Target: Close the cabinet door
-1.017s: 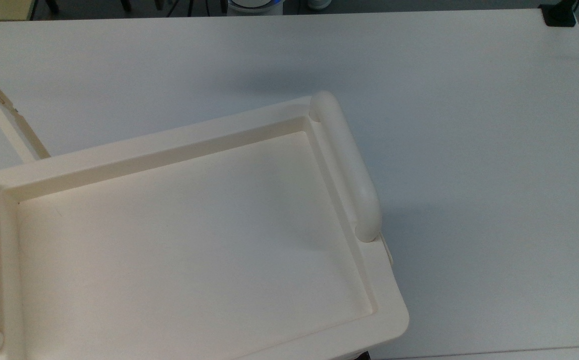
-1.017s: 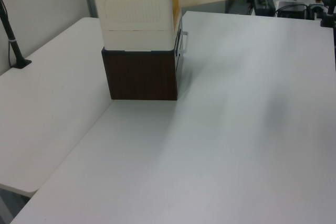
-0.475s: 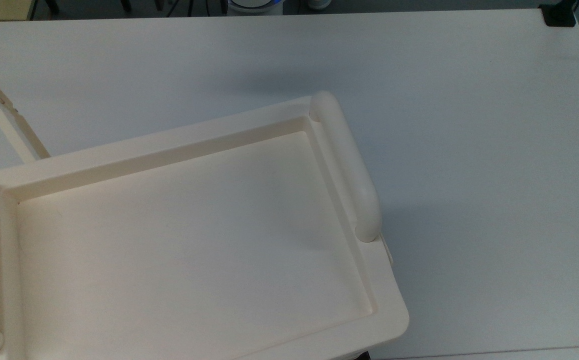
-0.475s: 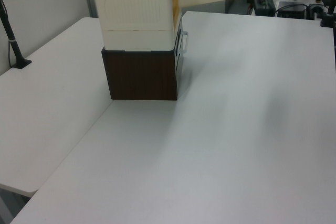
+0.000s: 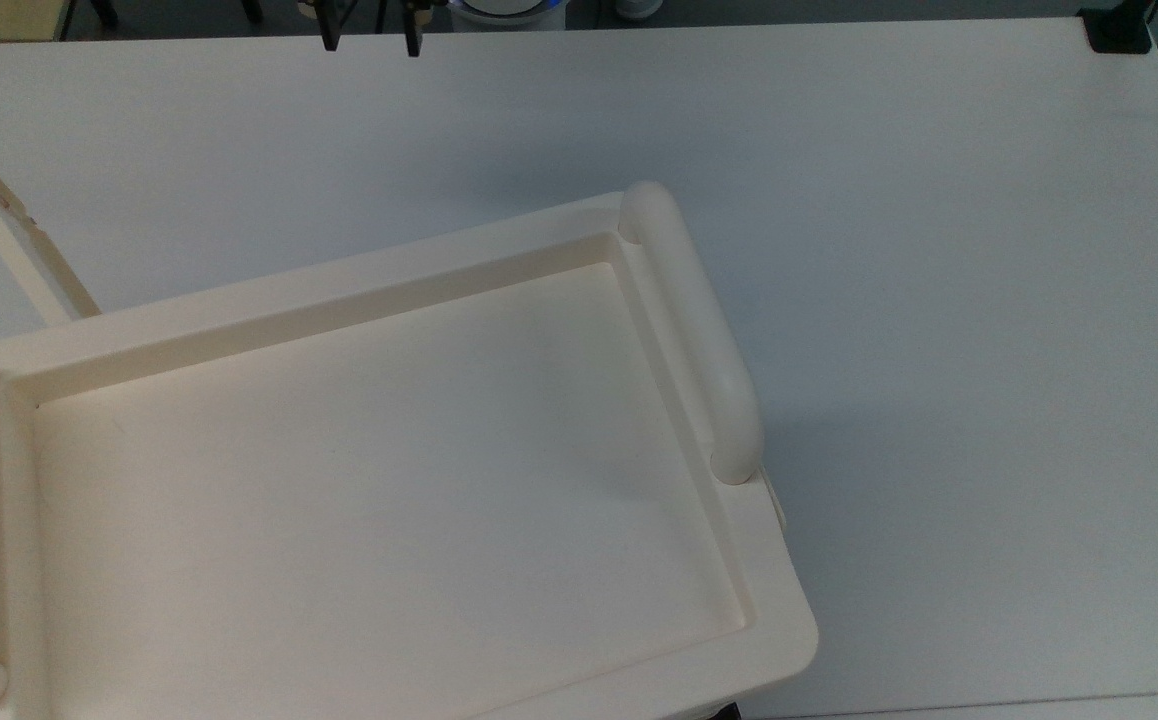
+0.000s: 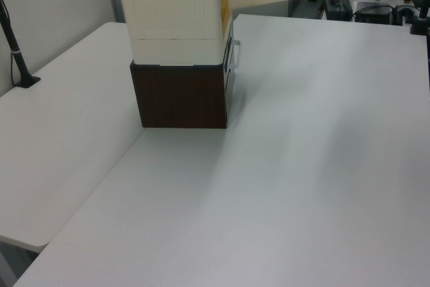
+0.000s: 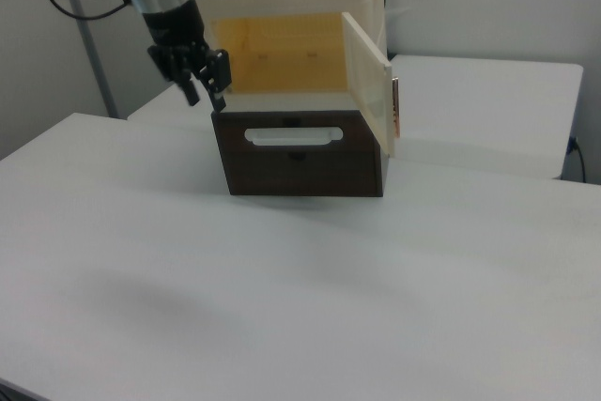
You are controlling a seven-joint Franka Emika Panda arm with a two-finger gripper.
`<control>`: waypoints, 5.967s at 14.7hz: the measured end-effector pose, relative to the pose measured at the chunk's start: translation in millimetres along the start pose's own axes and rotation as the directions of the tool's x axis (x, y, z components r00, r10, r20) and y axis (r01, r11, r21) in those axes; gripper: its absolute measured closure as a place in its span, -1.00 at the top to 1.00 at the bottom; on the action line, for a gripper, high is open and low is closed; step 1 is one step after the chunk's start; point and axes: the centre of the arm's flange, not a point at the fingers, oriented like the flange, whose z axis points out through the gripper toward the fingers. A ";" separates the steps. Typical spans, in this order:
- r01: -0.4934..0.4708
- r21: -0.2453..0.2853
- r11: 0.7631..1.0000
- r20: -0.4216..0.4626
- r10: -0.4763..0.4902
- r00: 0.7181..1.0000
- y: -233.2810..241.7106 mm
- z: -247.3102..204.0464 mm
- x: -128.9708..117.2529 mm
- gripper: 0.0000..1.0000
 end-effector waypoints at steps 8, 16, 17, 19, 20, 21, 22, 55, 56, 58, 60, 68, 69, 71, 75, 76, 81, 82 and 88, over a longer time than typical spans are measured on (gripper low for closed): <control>-0.396 0.100 0.913 -0.362 0.404 0.840 69.3 -52.2 35.4 -0.98; -0.586 0.214 0.782 -0.548 0.592 0.590 158.1 -49.1 63.2 -0.98; -0.596 0.219 0.772 -0.557 0.601 0.573 165.0 -44.6 65.4 -0.98; -0.614 0.219 0.758 -0.576 0.609 0.545 181.5 -32.5 69.6 -0.98; -0.623 0.215 0.752 -0.584 0.610 0.536 189.9 -26.1 71.1 -0.98; -0.633 0.209 0.746 -0.589 0.612 0.527 199.0 -19.1 72.1 -0.98; -0.640 0.203 0.741 -0.592 0.614 0.522 205.9 -13.0 72.9 -0.98; -0.513 0.241 0.824 -0.378 0.566 0.733 27.1 26.9 96.6 -0.98; -0.512 0.254 0.820 -0.375 0.572 0.730 20.8 26.7 97.6 -0.98; -0.511 0.303 0.805 -0.389 0.593 0.705 11.8 24.0 101.5 -0.98; -0.508 0.362 0.781 -0.423 0.624 0.657 9.3 21.5 107.8 -0.98; -0.464 0.455 0.760 -0.501 0.649 0.573 1.0 40.7 126.5 -0.98; -0.461 0.456 0.761 -0.499 0.648 0.575 -2.4 45.2 127.8 -0.98; -0.456 0.462 0.760 -0.505 0.649 0.570 -3.7 47.0 129.0 -0.98; -0.456 0.464 0.760 -0.505 0.650 0.568 -4.0 47.0 129.1 -0.98; -0.455 0.463 0.761 -0.506 0.648 0.569 -4.0 47.0 129.1 -0.98; -0.399 0.294 0.869 -0.448 0.494 0.745 -6.7 55.8 117.1 -0.98; -0.379 0.249 0.891 -0.412 0.452 0.791 -7.0 56.5 111.6 -0.98; -0.212 0.049 0.976 -0.128 0.217 0.968 -3.2 34.8 58.1 -0.89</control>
